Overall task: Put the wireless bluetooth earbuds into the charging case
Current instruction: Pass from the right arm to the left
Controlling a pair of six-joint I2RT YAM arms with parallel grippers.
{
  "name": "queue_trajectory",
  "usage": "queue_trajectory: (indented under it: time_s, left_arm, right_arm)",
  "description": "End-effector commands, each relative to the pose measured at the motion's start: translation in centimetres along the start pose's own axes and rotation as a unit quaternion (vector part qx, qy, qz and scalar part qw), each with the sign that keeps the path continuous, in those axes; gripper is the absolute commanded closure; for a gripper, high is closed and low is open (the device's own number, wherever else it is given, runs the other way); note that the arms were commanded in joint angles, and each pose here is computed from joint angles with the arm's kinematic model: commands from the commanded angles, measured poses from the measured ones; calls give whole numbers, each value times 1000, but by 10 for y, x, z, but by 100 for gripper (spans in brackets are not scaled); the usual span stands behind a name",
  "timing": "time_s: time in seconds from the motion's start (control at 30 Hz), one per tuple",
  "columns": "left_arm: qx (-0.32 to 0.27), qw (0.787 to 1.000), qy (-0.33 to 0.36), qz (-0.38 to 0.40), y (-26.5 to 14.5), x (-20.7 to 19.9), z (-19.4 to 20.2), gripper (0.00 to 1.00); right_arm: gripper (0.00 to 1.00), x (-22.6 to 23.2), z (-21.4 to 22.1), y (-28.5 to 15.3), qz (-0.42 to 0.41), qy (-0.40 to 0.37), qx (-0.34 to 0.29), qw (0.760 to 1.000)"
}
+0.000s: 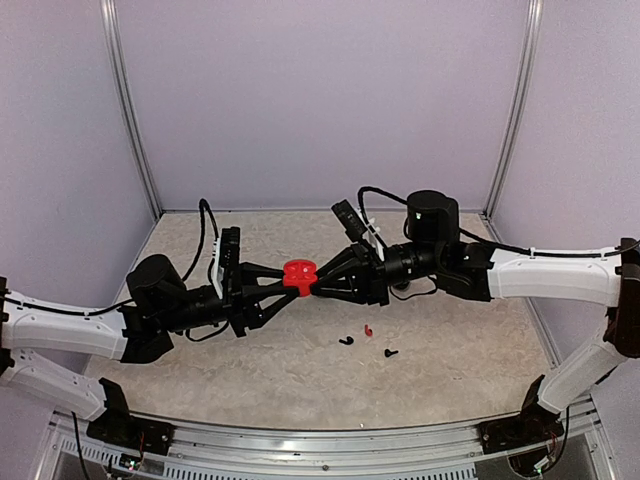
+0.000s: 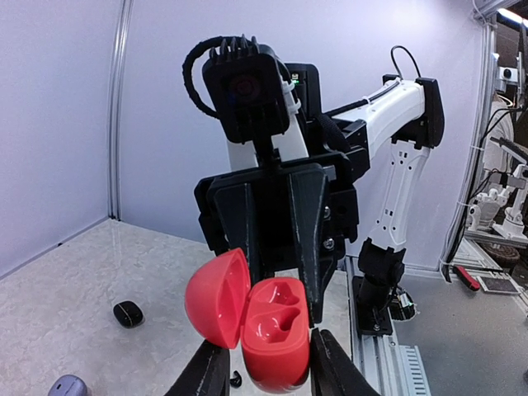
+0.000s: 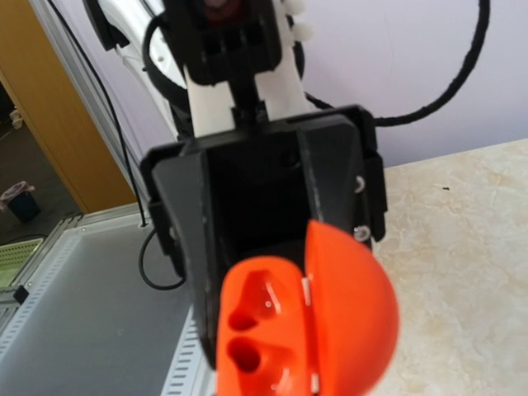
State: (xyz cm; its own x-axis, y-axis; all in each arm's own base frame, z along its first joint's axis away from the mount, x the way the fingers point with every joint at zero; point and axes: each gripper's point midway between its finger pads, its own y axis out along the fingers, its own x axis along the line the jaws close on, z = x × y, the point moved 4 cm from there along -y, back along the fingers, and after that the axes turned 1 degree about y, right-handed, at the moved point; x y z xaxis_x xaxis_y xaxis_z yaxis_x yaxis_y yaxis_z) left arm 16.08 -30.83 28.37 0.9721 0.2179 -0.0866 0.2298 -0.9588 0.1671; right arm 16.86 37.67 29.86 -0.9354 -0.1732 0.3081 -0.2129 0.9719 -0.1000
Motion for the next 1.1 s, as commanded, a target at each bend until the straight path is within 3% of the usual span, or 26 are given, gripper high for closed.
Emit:
queue_trajectory:
  time_s: [0.0, 0.33, 0.57, 0.67, 0.73, 0.8, 1.07]
  left_arm:
    - [5, 1000, 0, -6, 0, 4, 1, 66]
    - [11, 1000, -7, -8, -2, 7, 3, 67]
    - [11, 1000, -8, -3, -2, 7, 4, 79]
    - [7, 1000, -8, -1, -2, 6, 3, 85]
    - [3, 1000, -9, 0, -1, 6, 1, 88]
    - [-3, 1000, -9, 0, -1, 6, -1, 89]
    - [-20, 1000, -13, 3, 1, 6, -4, 90]
  right_arm:
    - [92, 10, -17, -5, -3, -21, -11, 1000]
    - [93, 9, -17, -10, 3, -23, -10, 1000]
    - [92, 7, -14, -9, 1, -18, -7, 1000]
    - [85, 7, -15, -8, -2, -21, -10, 1000]
    - [65, 6, -13, -7, -6, -17, -13, 1000]
    - [59, 5, -12, -6, -10, -14, -15, 1000]
    - [63, 3, -8, -3, -22, 0, -23, 999]
